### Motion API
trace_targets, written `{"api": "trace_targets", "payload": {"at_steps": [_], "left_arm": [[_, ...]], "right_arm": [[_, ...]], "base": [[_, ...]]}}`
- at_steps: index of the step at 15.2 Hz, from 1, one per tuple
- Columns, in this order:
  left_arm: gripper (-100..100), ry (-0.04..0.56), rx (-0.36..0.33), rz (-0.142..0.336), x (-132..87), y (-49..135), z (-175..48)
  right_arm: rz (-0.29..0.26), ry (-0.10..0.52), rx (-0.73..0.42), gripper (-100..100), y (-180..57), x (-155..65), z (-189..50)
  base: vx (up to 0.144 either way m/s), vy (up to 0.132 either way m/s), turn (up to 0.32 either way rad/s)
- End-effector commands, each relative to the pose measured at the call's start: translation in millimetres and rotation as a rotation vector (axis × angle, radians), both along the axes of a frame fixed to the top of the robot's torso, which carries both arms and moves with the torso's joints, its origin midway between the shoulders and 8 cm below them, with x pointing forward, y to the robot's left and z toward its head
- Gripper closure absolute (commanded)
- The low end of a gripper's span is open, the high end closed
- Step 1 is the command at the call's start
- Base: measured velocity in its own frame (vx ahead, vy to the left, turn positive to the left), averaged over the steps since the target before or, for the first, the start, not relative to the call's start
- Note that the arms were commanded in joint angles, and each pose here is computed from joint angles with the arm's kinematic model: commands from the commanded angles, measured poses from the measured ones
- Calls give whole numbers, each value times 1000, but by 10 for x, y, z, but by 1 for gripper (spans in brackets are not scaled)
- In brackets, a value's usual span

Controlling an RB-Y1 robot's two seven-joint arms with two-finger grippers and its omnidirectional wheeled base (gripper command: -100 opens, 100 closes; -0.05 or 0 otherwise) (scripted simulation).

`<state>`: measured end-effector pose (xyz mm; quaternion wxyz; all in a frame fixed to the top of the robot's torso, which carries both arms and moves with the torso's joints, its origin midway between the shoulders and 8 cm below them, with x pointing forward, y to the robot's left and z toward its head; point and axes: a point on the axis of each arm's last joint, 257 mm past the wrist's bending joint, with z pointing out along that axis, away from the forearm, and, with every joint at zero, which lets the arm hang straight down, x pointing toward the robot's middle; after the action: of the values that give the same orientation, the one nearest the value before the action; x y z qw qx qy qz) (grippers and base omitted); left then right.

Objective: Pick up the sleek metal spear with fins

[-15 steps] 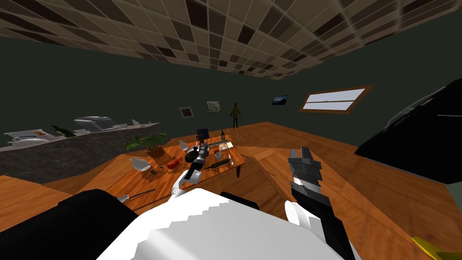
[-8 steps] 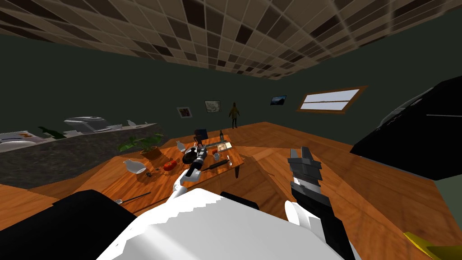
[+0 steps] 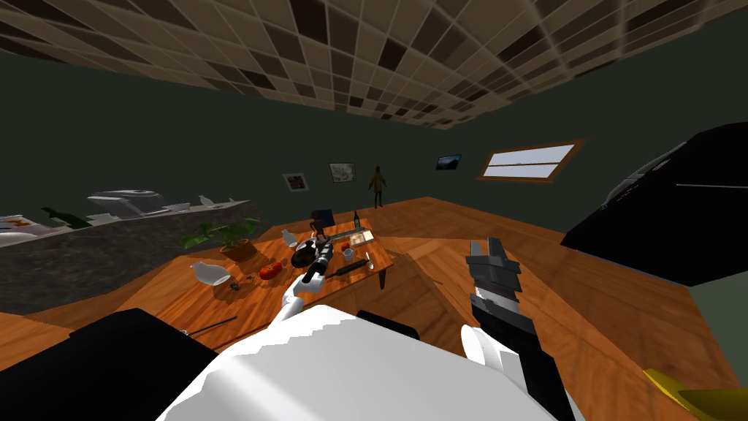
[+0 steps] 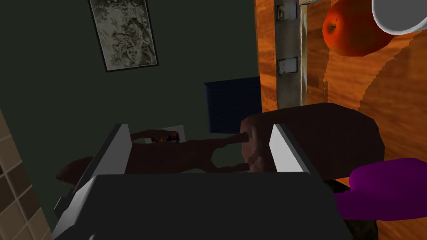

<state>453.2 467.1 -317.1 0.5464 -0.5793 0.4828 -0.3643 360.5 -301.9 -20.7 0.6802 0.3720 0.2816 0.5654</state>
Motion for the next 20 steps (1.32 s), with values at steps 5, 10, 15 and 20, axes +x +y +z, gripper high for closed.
{"api": "trace_targets", "payload": {"at_steps": [5, 10, 15, 20], "left_arm": [[-100, 115, -51, 72, -21, 289, -402], [-100, 196, -85, 115, -139, 418, -737], [-100, 292, -143, 175, -245, 562, -1089], [-100, 354, -179, 209, -358, 615, -1324]], "right_arm": [[0, 0, 0, 0, 0, 0, 0], [0, 0, 0, 0, 0, 0, 0], [0, 0, 0, 0, 0, 0, 0], [0, 0, 0, 0, 0, 0, 0]], "base": [[21, -18, -28], [22, -18, -32], [19, -18, -36], [17, -13, -23]]}}
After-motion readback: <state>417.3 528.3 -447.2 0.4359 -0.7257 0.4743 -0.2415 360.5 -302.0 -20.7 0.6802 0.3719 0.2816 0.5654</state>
